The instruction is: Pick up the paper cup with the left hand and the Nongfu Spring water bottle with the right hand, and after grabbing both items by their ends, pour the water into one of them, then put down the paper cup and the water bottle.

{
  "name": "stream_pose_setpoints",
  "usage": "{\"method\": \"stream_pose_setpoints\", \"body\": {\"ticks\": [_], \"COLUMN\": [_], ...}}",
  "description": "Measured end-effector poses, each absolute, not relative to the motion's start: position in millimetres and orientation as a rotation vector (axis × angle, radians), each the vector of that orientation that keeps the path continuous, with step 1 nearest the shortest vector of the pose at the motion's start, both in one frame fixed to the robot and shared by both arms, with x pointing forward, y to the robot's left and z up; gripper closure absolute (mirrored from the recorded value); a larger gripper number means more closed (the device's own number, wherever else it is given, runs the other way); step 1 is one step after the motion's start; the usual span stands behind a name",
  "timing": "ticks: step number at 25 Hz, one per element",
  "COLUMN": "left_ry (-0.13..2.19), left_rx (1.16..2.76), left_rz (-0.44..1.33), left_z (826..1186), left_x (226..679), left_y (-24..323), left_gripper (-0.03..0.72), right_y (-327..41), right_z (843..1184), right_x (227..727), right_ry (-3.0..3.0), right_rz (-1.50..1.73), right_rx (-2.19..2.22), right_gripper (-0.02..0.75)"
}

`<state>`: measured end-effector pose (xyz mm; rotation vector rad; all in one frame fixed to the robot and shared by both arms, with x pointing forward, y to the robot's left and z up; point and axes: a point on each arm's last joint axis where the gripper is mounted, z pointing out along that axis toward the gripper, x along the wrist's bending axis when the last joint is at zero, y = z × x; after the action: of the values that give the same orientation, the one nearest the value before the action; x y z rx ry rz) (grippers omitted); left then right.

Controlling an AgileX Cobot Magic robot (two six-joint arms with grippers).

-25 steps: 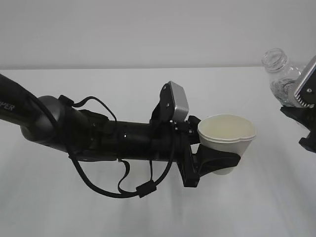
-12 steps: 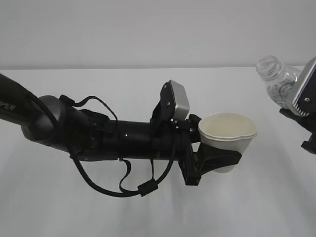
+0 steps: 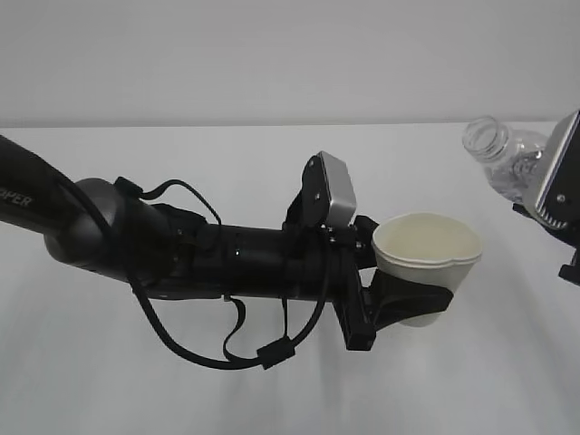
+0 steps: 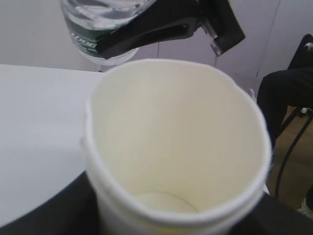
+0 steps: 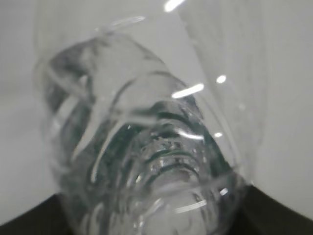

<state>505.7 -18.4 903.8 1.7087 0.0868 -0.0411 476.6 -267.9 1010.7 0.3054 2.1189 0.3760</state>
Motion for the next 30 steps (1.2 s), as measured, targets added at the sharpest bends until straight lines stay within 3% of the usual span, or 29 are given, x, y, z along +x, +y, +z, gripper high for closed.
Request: {"method": "stream_pose_setpoints", "body": {"ticks": [30], "left_ry": [0.079], "left_rx": [1.709], "left_rz": [-0.048], "left_z": [903.8], "left_x": [503.0], "left_y": [-20.7], "left_gripper": [0.26], "right_y": [-273.3], "right_z": [1008.5], "right_x": [476.0], "right_ry": [2.148], "right_rz": [0.162], "right_rx": [0.06], "right_gripper": [0.326]}}
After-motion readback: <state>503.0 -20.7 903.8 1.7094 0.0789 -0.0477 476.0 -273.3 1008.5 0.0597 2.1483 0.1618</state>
